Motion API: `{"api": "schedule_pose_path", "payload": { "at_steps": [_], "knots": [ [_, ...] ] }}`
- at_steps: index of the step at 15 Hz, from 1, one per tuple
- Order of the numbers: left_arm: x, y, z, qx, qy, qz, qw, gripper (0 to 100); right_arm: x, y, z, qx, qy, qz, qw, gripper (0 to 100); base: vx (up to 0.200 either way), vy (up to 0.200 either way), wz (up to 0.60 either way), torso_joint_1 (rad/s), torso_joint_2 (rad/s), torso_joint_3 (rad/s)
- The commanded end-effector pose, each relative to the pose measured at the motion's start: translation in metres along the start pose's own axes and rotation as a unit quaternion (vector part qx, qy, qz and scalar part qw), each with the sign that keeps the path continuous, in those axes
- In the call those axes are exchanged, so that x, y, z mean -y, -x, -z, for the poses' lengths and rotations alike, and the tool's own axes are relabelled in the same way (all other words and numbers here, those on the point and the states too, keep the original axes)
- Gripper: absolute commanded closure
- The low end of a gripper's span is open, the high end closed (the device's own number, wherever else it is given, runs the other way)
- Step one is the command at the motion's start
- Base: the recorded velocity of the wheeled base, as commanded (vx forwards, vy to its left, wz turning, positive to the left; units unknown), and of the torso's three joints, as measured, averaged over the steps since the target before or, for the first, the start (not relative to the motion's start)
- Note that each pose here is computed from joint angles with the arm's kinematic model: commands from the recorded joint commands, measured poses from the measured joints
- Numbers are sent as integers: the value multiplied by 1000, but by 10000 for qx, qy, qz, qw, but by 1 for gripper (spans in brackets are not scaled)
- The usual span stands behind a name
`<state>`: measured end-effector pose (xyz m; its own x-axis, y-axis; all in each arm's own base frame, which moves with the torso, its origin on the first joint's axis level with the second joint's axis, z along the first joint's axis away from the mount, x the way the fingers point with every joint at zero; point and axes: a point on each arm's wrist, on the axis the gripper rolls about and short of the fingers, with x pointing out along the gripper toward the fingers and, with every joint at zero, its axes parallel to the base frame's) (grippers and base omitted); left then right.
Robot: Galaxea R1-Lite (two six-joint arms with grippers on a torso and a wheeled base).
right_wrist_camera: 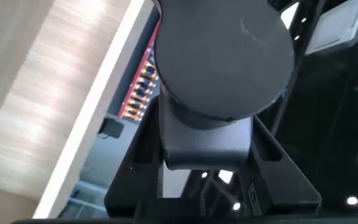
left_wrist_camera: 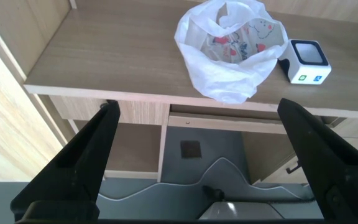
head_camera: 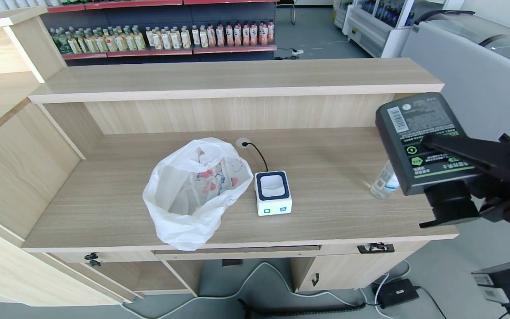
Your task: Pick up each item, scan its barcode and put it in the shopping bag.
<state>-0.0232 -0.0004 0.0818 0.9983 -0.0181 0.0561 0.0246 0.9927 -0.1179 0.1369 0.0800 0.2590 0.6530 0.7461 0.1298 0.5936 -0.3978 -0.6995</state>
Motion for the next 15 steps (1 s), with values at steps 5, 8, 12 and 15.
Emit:
{"api": "schedule_pose_path", "payload": {
  "at_steps": [5,8,12,15],
  "knots": [
    [0,0,0,3,1,2,10000,0,39,6,-43,1177,1270,1724,9697,100,0,0,0,0,0,0],
    [0,0,0,3,1,2,10000,0,42,30,-38,1132,1451,1869,9650,100,0,0,0,0,0,0],
    [0,0,0,3,1,2,10000,0,39,56,-39,1475,1272,1762,9649,100,0,0,0,0,0,0],
    [0,0,0,3,1,2,10000,0,39,63,-38,1423,1204,1717,9673,100,0,0,0,0,0,0]
  ]
}}
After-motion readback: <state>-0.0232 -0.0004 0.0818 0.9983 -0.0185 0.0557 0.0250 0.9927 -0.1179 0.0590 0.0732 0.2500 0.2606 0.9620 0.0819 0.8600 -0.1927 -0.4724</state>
